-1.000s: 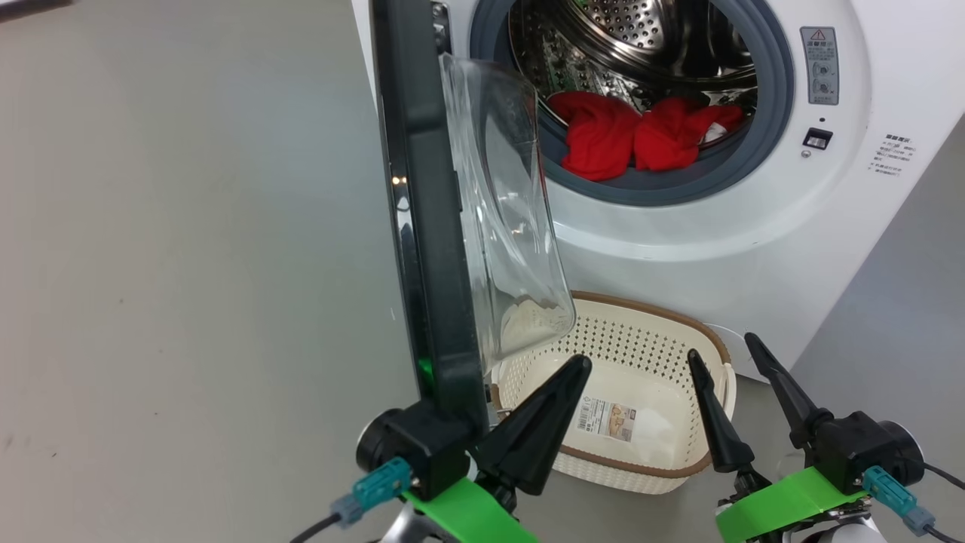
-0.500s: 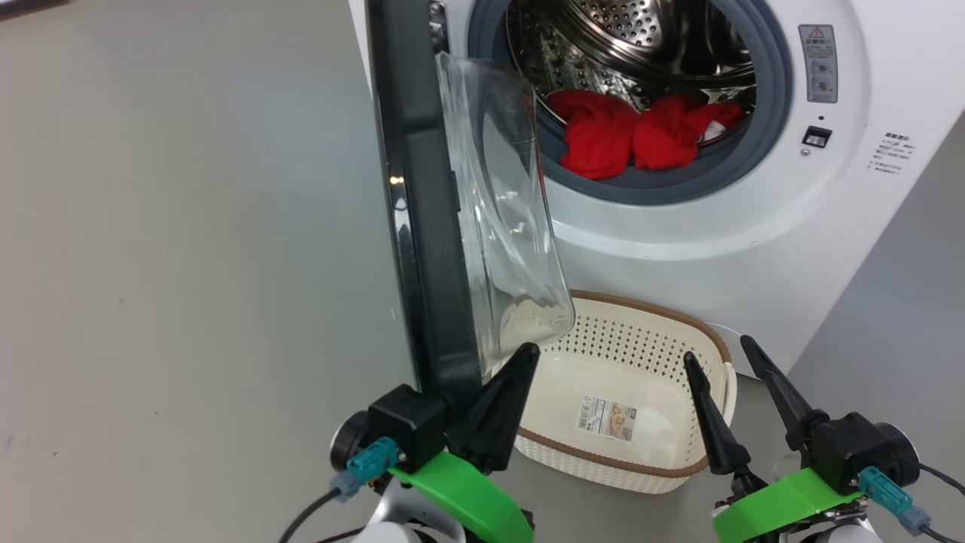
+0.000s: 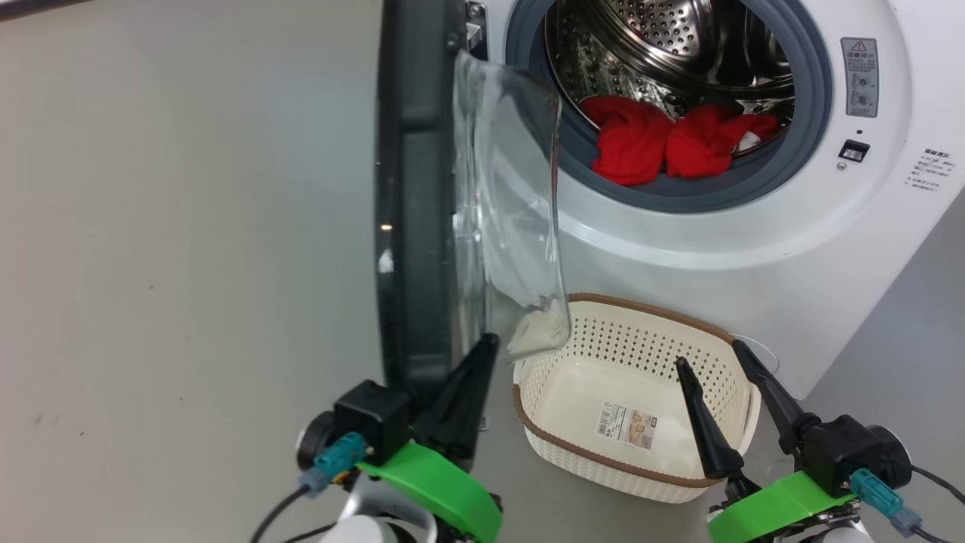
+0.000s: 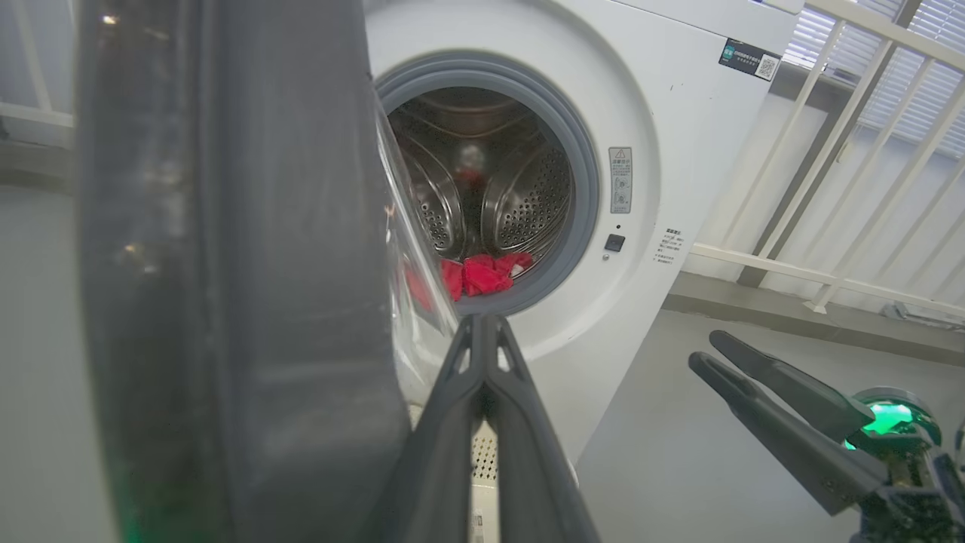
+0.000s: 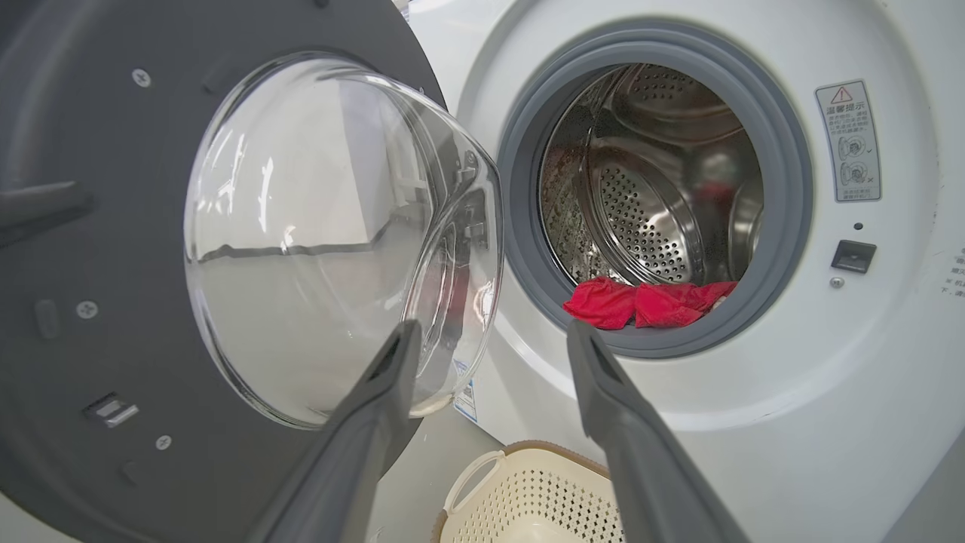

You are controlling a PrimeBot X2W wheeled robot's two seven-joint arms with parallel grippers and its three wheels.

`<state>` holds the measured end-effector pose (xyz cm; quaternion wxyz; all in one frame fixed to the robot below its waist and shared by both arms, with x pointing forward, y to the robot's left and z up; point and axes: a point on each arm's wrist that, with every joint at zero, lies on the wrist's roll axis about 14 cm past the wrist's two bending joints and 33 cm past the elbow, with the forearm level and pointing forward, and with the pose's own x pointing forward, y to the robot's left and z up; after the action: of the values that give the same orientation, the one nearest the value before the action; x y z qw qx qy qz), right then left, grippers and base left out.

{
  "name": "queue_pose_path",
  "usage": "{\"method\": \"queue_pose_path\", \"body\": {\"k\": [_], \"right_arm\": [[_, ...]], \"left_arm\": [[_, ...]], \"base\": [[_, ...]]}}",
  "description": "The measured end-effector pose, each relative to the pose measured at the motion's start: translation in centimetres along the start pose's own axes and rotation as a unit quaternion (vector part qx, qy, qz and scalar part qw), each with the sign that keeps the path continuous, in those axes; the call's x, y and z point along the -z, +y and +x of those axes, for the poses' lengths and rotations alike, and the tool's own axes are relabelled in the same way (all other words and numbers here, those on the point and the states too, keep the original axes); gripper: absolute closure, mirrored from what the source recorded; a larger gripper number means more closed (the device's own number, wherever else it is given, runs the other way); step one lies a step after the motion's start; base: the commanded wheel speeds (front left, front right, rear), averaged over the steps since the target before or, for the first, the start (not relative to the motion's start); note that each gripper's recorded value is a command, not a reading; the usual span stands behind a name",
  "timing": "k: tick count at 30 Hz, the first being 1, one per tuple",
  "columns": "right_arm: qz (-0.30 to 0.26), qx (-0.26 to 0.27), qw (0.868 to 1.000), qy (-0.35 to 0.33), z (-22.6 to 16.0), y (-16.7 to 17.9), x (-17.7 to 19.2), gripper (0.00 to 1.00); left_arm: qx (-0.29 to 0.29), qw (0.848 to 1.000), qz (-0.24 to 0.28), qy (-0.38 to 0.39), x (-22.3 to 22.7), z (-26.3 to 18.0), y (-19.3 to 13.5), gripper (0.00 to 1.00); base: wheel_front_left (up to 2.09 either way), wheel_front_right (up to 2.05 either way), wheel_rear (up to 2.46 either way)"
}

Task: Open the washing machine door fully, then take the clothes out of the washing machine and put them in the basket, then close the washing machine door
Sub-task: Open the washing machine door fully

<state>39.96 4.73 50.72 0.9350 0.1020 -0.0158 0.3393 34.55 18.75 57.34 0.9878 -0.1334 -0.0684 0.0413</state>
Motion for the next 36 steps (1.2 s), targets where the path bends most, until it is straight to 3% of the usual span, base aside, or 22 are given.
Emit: {"method": "queue_pose_path", "body": {"k": [22, 36], "right_arm": [[0.003, -0.006, 1.0, 0.014, 0.0, 0.3, 1.0, 0.0], [0.004, 0.002, 1.0, 0.021, 0.2, -0.6, 1.8, 0.0]], "left_arm": [[-0.16, 0.986, 0.024, -0.037, -2.1, -2.2, 10.0, 1.0], [-0.214, 0.975, 0.041, -0.043, -2.1, -2.9, 13.6, 1.0]], "base": [[0.0, 0.0, 0.0], [0.0, 0.0, 0.0]]}}
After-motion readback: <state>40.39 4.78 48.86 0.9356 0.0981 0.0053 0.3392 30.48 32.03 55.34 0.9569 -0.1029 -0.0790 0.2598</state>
